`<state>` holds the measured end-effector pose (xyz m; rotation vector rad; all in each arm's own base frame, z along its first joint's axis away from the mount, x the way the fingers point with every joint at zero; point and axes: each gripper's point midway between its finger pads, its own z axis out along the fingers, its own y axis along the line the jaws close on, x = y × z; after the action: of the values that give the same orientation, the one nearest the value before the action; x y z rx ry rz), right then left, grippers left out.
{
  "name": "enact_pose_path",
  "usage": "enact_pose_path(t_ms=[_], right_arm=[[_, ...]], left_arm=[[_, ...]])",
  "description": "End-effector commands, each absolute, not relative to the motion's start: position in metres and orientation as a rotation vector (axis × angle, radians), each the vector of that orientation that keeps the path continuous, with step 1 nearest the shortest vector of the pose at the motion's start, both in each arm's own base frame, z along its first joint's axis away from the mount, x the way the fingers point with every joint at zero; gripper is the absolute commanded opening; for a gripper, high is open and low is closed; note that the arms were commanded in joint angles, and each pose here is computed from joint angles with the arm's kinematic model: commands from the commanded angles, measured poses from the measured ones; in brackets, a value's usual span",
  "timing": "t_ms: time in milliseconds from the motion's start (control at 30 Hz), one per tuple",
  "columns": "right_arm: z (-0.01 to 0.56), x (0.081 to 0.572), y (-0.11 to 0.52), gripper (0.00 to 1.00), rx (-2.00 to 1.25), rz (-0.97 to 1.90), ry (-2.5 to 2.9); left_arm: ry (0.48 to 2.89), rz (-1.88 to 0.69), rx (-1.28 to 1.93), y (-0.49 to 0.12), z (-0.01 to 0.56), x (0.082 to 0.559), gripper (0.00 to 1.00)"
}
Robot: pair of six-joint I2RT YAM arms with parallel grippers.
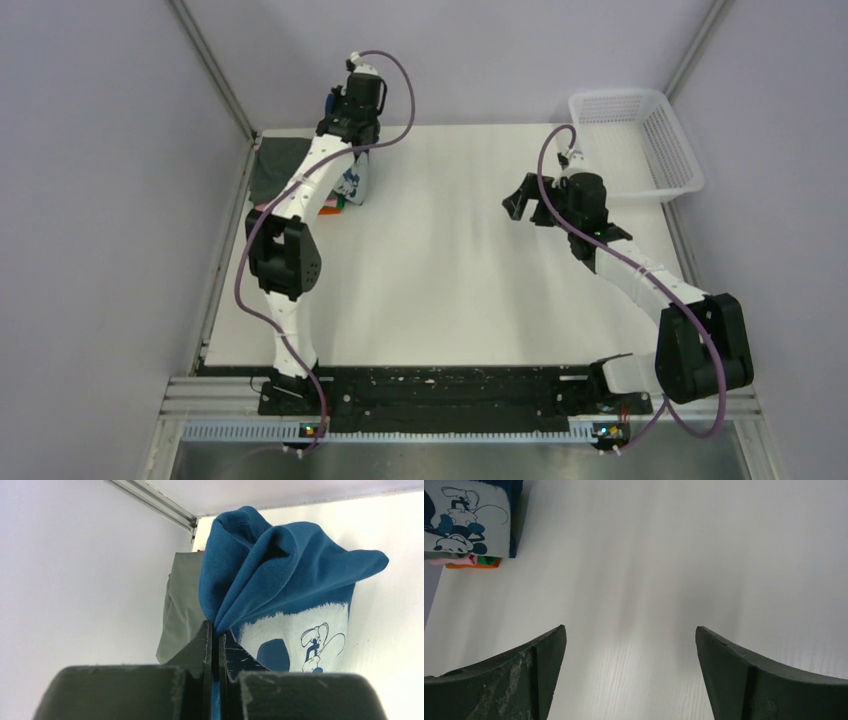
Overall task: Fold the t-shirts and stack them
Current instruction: Put the neatly folded tshirt into the corner of the board with the left arm
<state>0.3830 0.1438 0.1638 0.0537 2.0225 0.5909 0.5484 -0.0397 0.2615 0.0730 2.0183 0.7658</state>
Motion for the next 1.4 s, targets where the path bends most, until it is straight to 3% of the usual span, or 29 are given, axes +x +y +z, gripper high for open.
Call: enact_pose_path(t_ms=[0, 300, 1367], right_arm=[[0.183, 0.386, 0.146, 0.99, 0.024, 0.615, 1.957], [0.191, 0.383, 0.145, 0.99, 0.028, 0.615, 1.945], [0.181, 0.389, 0.148, 0.99, 0.044, 0.624, 1.992]], left_arm=[[1.875, 0.665, -0.058, -0.029, 0.346, 0.533, 0.00], [1.831, 0.607, -0.097, -0.017, 0.384, 0.525, 0.00], [1.853, 0.338, -0.093, -0.016, 0.406, 0.510, 0.00]])
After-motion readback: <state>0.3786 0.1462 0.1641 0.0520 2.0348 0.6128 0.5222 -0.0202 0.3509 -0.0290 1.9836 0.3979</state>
